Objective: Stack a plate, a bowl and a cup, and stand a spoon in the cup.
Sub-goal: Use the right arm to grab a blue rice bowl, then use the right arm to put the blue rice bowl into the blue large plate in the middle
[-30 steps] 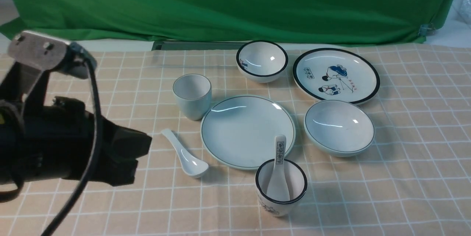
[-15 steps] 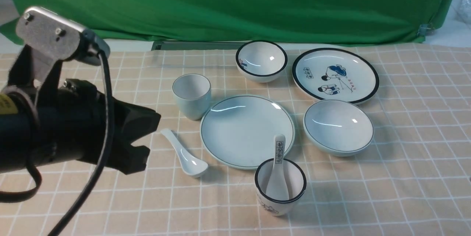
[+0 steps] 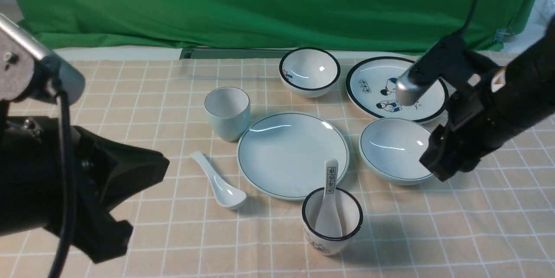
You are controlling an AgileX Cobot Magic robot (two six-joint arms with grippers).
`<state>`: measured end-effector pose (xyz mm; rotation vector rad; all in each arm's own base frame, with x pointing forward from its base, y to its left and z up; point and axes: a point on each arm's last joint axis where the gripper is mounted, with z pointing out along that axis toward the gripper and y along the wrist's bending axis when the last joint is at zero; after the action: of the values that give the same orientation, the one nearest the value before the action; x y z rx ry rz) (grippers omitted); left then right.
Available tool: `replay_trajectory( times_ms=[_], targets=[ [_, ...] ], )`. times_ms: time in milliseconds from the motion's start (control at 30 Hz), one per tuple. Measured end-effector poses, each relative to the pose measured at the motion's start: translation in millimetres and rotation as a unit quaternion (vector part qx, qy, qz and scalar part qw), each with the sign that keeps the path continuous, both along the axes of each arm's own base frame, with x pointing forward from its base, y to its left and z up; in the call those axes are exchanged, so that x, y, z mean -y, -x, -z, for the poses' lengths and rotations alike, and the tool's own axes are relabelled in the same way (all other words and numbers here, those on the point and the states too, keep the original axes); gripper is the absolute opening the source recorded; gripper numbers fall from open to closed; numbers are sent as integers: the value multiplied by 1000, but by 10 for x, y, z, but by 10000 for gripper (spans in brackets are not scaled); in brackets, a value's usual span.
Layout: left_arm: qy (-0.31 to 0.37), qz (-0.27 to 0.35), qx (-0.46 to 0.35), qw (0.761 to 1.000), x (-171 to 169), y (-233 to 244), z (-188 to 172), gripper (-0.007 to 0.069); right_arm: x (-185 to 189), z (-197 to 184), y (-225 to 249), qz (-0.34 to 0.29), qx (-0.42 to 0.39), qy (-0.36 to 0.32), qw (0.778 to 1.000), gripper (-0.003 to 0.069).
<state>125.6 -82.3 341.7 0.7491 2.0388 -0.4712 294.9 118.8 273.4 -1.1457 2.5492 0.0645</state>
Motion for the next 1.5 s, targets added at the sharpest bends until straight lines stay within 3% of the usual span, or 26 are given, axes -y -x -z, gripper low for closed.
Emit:
replay_trajectory(
  times_ms=[133, 233, 633, 867, 1067, 1267, 1400, 1500],
  targets=[
    [4, 6, 10, 1000, -41, 120, -50, 2, -81, 300, -253, -20, -6, 12, 1000, 531],
    [6, 6, 18, 1000, -59, 158, -73, 2, -123, 502, -371, -31, -2, 17, 999, 573],
    [2, 8, 10, 1000, -63, 175, -59, 2, -191, 1072, -566, -52, -28, 36, 998, 364],
    [-2, 3, 9, 1000, -73, 170, -54, 2, -198, 874, -603, -54, 15, 27, 998, 90],
    [-9, 2, 12, 1000, -80, 166, -50, 2, -401, 436, -507, -27, 31, -4, 999, 87],
    [-6, -1, 19, 1000, -81, 156, -61, 2, -1093, -106, -397, -101, 105, -54, 988, 87],
    [-7, -1, 18, 1000, -83, 156, -60, 2, -1394, -13, -408, -128, 98, -58, 985, 87],
    [-9, 1, 14, 1000, -82, 162, -53, 2, -1508, 259, -470, -129, 59, -40, 989, 87]
  ],
)
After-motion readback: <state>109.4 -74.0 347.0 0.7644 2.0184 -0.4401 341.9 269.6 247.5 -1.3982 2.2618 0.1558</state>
